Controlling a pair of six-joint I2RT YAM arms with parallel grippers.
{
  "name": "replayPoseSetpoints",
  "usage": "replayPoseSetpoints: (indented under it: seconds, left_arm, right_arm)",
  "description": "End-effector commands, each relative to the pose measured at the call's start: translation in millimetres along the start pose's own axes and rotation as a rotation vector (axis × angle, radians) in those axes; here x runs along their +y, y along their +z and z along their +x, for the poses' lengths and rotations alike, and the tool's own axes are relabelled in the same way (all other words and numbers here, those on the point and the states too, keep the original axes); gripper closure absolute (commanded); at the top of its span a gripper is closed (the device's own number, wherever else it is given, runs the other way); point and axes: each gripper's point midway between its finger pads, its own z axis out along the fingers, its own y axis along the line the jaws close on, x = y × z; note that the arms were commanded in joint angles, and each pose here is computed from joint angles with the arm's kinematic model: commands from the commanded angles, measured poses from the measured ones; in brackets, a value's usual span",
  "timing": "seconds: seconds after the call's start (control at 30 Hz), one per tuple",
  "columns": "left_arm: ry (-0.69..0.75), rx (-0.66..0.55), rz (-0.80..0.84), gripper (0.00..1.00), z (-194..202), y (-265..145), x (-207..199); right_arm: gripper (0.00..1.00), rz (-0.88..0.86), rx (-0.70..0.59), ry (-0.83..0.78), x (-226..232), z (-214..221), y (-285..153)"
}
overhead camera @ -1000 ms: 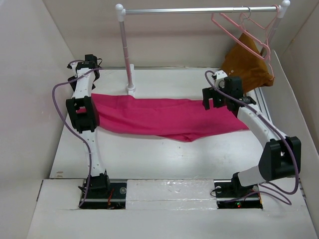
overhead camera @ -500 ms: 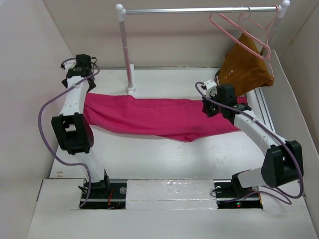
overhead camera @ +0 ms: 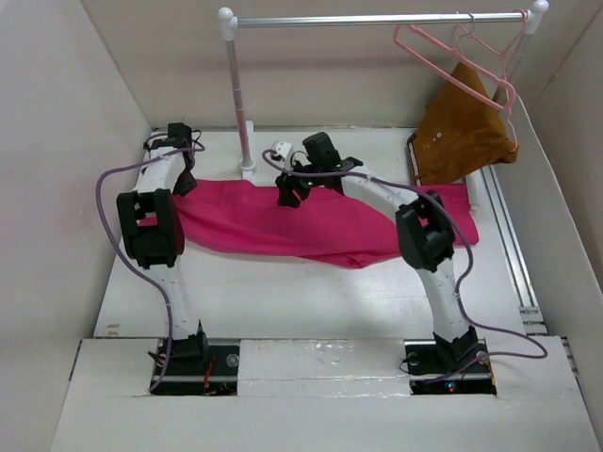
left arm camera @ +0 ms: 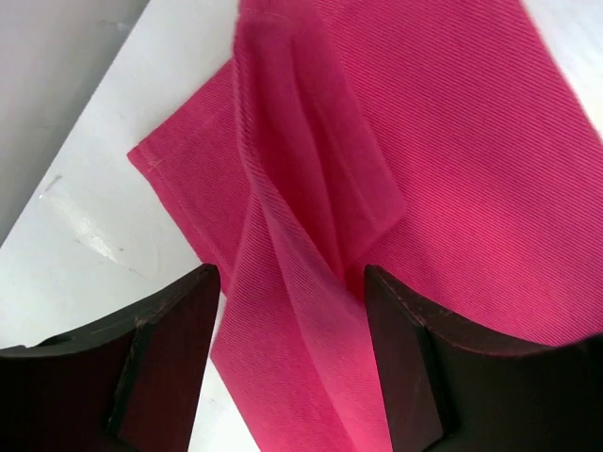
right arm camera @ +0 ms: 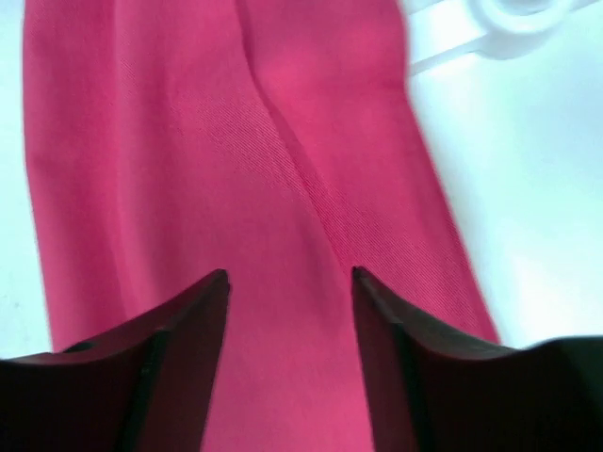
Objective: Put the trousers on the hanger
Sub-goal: Fold the trousers at the center of the board.
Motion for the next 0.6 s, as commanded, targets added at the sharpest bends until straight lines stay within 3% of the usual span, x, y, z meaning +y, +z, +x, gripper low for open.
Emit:
replayPoseSetpoints:
  seconds: [0.0, 0.37, 0.57]
  left_arm:
    - [-0.030, -0.035, -0.012, 0.41, -18.0, -10.5, 9.4]
    - [-0.004, -0.007, -0.112, 0.45, -0.6, 13.7, 16.8]
    - [-0.004, -0.002, -0.156, 0.66, 7.7, 18.2, 24.7]
  right_arm:
    - [0.38, -0.085, 0.003, -0.001, 1.9, 2.9, 16.4]
    - [0.33, -0.108, -0.004, 0.026, -0.9, 2.1, 60.0]
    - [0.50, -0.151, 0.023, 0.064, 8.5, 22.4, 65.3]
